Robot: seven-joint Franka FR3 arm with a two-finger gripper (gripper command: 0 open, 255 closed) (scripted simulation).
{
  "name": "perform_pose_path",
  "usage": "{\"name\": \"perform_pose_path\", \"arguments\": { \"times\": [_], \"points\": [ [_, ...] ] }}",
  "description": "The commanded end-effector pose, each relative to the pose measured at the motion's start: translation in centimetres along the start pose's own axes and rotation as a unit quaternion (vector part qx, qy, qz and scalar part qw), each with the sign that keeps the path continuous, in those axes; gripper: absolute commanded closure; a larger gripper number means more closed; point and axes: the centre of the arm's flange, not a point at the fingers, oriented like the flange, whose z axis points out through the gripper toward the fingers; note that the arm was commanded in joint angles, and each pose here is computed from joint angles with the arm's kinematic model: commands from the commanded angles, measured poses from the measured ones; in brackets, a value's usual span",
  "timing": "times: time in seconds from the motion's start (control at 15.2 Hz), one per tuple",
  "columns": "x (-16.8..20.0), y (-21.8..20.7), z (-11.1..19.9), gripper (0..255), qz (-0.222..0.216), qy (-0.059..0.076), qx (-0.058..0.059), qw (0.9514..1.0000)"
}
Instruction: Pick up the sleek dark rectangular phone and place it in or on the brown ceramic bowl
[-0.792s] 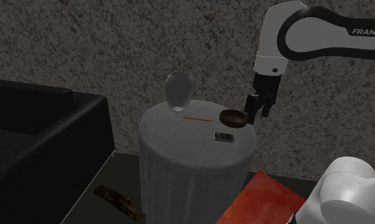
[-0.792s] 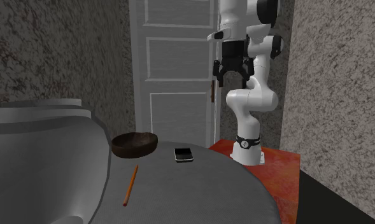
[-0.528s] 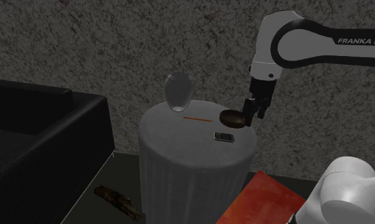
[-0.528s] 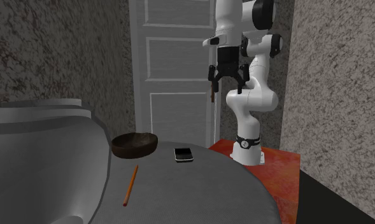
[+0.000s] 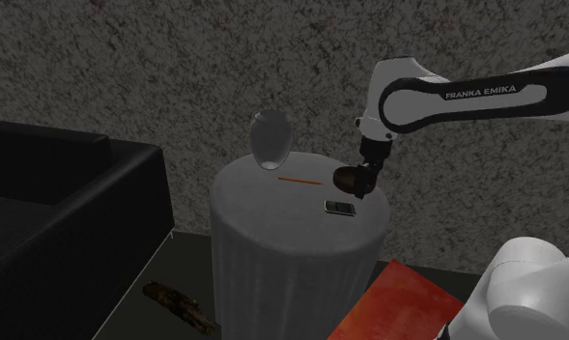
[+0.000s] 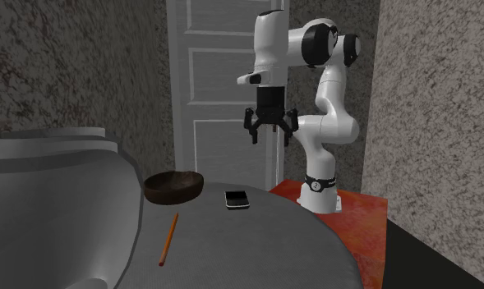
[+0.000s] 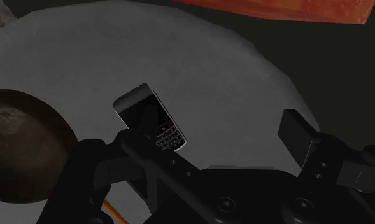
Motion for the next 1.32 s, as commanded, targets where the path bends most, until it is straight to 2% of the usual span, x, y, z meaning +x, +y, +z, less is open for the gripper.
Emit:
{"name": "perform_pose_path", "arguments": {
  "times": [0.0, 0.33, 0.66, 1.25],
  "points": [
    [2.0, 1.0, 1.9, 0, -0.028, 0.006, -0.002, 0.9996],
    [6.2, 3.2, 6.0, 0, -0.094, 0.018, -0.005, 0.9954],
    [10.7, 4.9, 10.0, 0, -0.158, 0.029, -0.008, 0.9869],
    [10.9, 4.9, 14.0, 0, -0.158, 0.029, -0.008, 0.9869]
  ]
}}
